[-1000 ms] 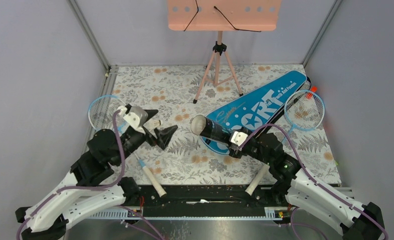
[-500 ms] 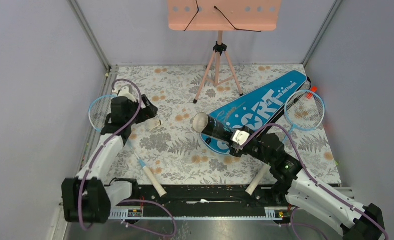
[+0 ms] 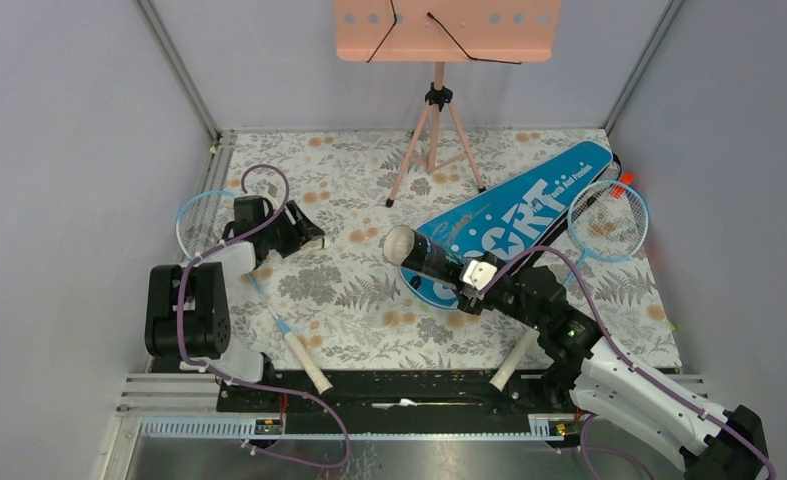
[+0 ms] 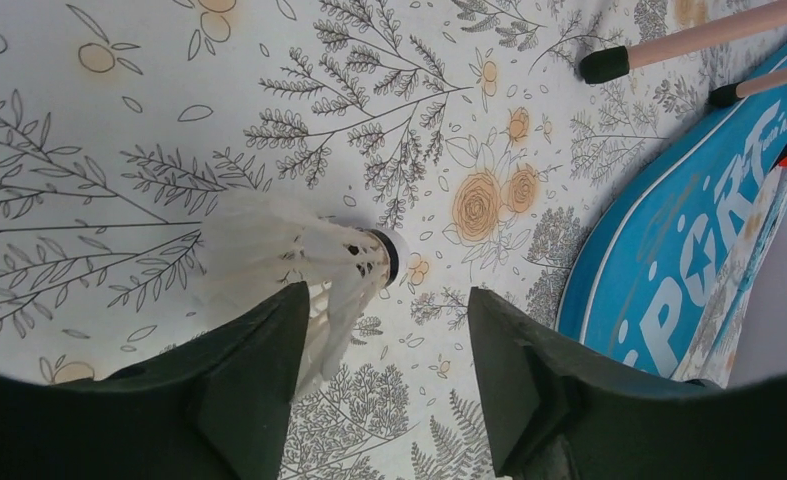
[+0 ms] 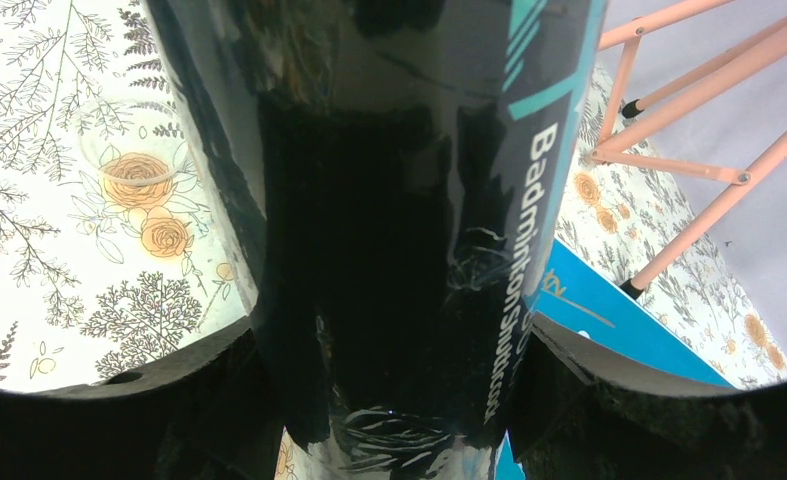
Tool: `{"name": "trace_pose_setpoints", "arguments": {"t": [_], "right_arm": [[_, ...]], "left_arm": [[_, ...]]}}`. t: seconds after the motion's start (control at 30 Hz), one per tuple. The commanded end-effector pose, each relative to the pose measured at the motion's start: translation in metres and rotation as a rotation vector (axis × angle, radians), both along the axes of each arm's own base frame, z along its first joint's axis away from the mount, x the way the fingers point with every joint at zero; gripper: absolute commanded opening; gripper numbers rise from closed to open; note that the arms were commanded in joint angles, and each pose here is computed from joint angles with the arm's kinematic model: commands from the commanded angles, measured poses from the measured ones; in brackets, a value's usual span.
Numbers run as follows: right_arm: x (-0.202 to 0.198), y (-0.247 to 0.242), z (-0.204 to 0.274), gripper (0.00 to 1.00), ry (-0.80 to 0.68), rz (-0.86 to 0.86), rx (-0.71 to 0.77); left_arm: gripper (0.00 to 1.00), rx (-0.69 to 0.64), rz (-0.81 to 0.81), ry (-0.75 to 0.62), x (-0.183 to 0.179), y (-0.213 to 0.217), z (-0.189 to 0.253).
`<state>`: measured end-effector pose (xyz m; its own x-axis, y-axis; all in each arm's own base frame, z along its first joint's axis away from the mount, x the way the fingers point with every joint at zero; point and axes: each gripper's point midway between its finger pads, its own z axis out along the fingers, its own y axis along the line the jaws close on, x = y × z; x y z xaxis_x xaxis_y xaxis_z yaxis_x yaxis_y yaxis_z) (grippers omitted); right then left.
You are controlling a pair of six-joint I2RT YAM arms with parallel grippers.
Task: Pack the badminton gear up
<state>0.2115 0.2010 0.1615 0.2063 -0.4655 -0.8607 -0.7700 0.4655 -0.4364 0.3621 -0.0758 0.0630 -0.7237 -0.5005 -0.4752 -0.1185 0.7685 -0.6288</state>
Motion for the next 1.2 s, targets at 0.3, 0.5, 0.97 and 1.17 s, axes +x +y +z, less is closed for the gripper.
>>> {"name": "trace_pose_setpoints", "arguments": {"t": [0.3,0.5,0.97,1.17], "right_arm": [[0.006,0.008,0.034,0.09,-0.068,0.005,0.072],[0.006,0.008,0.033,0.09,-0.062,0.008,0.071],[0.007,0.009,0.028,0.09,-0.045,0.01,0.045],[0.009,0.009,0.025,0.09,-0.042,0.01,0.027]], "left_arm": [[0.42,-0.059,-0.064,-0.145,0.025,-0.011,0.036],[0.3,-0.074,-0.074,-0.132,0.026,-0.014,0.033],[0.0,-0.108,-0.15,-0.272,0.014,-0.026,0.092],[0.0,-0.048,-0.275,-0.587,-0.026,-0.057,0.212]]}}
